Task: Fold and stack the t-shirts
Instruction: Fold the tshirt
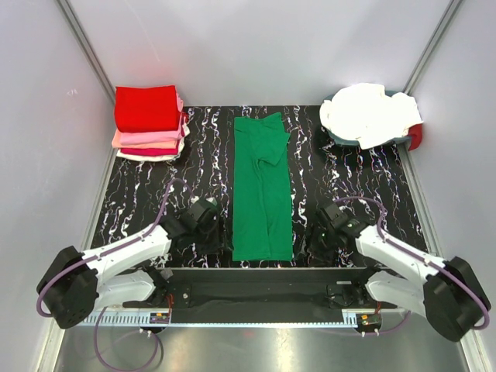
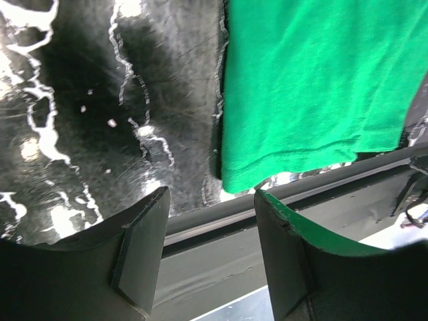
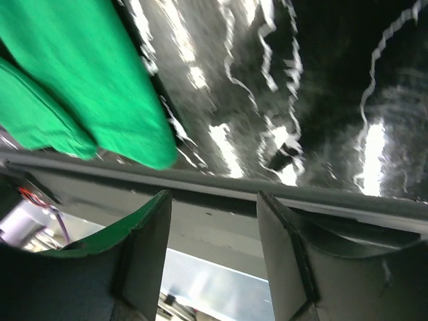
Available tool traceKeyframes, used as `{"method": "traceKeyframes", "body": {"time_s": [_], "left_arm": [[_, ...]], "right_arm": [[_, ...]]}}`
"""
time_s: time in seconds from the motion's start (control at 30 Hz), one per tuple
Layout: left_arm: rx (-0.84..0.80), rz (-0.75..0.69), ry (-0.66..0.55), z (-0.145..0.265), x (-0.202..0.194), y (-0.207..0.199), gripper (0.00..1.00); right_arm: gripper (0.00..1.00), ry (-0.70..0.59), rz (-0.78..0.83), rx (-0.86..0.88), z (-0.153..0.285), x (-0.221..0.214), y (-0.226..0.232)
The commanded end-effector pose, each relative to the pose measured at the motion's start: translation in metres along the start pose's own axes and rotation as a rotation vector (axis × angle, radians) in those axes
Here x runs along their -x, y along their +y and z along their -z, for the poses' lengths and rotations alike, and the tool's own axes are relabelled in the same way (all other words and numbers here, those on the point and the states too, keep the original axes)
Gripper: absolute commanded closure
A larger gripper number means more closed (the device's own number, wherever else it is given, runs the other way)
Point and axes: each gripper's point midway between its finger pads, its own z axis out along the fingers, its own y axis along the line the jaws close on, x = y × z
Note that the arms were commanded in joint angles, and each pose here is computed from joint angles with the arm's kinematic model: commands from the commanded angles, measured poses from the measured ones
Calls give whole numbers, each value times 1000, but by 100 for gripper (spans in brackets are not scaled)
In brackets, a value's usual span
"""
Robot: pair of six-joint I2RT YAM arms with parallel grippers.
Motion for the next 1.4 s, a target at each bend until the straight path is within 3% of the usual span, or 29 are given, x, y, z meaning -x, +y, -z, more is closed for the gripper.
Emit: {"method": "traceKeyframes", "body": {"time_s": [0.0,0.43,0.67,0.7,0.77,0.83,1.13,1.37], "left_arm": [[-63,15,-24,-3,6,-16,42],[-63,46,-36,-6,7,-18,43],[-62,79,-21,-12,-1,-18,43],[-63,82,-24,-12,-1,-18,43],[-59,85,-22,-13,-3,-15,43],[-62,86,-21,-13,-4,-15,43],[-63,65,-32,-9,-4,-18,44],[-61,85,-12,-19,-18,-14,46]], "right_arm": [[39,-79,-15,34,2,28,30],[45,16,71,-76,-22,35,47],[67,65,176,-219,-36,20,52],[77,79,190,-248,-36,15,50],[85,83,234,-288,-41,11,52],[99,93,233,-320,-41,11,49],[100,-30,170,-253,-10,14,50],[100,-4,137,-224,-20,5,42]]}}
